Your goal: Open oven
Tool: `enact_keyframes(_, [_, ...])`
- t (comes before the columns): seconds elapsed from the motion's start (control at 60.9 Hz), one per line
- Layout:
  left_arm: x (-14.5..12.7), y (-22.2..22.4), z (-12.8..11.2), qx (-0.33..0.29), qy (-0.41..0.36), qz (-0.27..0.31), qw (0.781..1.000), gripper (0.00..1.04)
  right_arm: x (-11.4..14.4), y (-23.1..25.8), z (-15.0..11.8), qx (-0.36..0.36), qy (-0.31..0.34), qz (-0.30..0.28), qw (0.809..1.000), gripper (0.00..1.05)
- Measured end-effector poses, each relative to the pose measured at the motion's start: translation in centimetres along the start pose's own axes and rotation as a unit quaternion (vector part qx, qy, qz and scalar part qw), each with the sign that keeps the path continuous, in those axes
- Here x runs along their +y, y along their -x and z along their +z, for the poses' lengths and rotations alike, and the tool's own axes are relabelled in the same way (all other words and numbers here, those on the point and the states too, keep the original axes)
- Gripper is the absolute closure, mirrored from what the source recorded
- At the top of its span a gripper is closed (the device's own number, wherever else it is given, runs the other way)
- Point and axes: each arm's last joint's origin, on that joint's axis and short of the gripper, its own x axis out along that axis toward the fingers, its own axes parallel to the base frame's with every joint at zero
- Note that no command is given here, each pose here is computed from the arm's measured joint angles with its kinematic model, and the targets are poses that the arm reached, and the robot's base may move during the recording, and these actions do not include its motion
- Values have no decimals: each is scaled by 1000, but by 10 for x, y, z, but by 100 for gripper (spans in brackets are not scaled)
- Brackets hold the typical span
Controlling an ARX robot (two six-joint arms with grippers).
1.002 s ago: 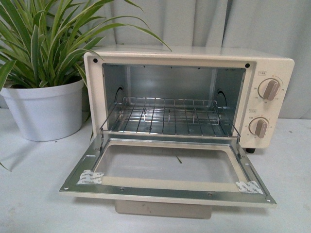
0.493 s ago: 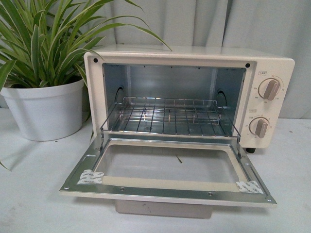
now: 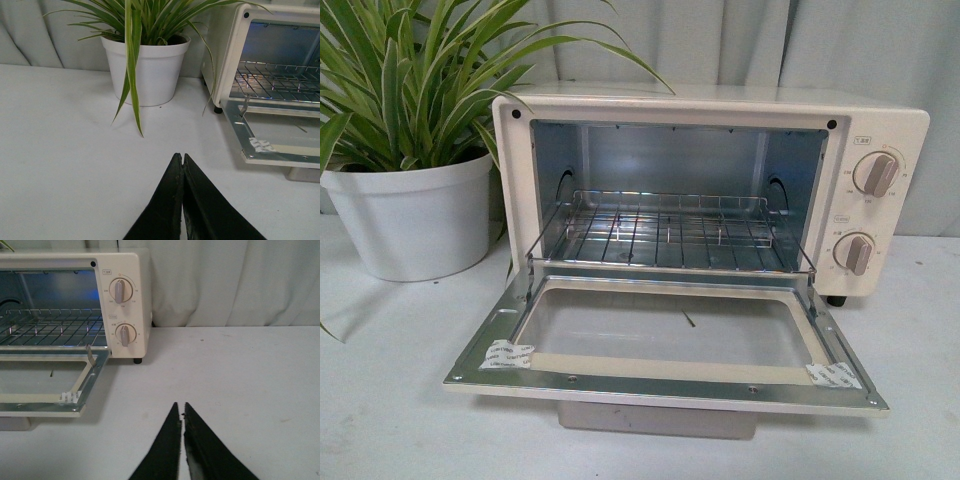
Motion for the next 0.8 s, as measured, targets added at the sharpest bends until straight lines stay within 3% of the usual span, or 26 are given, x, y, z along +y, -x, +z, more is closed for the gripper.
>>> enact_keyframes(0.46, [0, 0, 0, 0, 0, 0, 1000, 5, 0, 0, 0, 0, 0, 0, 1000, 13])
enact_keyframes(0.493, [0, 0, 0, 0, -1, 0, 1000, 5, 0, 0, 0, 0, -1, 0, 1000, 7])
enact_keyframes(0.805, [0, 0, 0, 0, -1, 0, 1000, 6, 0, 0, 0, 0, 0, 0, 1000, 9])
